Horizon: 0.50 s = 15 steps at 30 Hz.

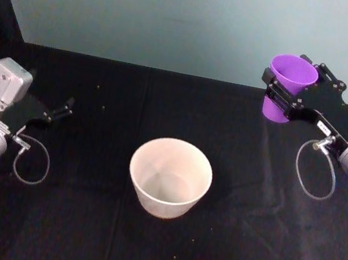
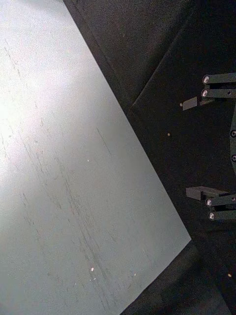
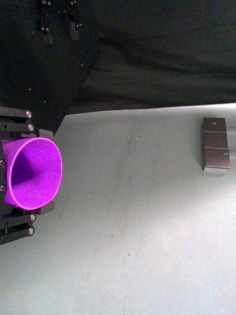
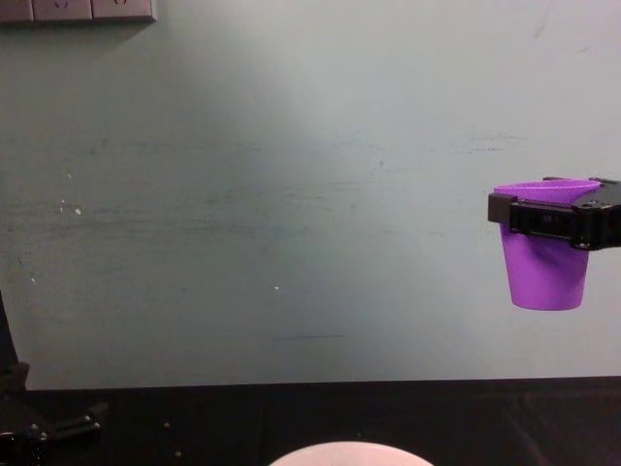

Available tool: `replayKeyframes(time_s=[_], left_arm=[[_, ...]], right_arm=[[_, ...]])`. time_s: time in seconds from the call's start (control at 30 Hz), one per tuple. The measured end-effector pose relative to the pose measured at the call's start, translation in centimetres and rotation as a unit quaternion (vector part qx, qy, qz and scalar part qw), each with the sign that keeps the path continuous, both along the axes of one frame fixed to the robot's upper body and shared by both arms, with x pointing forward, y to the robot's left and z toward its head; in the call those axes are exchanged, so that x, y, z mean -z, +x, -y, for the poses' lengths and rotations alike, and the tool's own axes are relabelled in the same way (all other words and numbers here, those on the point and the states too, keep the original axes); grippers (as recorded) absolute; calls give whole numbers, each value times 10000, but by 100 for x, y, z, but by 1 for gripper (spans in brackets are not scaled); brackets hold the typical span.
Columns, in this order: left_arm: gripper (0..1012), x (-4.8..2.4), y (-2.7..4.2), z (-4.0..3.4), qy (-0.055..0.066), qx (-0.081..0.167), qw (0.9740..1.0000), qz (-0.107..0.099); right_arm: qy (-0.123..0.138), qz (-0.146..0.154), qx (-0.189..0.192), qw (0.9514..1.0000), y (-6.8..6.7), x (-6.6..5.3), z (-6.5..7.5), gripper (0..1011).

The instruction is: Pick up the cup and pour the mung beans from the cup into the bowl.

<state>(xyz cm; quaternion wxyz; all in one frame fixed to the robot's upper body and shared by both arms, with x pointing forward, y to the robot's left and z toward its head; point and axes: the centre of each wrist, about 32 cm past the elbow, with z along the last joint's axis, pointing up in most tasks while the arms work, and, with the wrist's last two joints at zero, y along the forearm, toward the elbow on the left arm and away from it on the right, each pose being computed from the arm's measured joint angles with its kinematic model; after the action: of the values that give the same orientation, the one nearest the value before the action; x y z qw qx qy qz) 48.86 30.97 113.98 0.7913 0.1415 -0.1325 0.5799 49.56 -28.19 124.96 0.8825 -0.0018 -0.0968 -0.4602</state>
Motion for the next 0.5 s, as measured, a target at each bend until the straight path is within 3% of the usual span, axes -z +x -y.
replayKeyframes(time_s=[0.5], left_arm=[[1011, 0, 0, 0, 0, 0, 10000, 0]], right_arm=[[0, 0, 0, 10000, 0, 0, 0, 756]])
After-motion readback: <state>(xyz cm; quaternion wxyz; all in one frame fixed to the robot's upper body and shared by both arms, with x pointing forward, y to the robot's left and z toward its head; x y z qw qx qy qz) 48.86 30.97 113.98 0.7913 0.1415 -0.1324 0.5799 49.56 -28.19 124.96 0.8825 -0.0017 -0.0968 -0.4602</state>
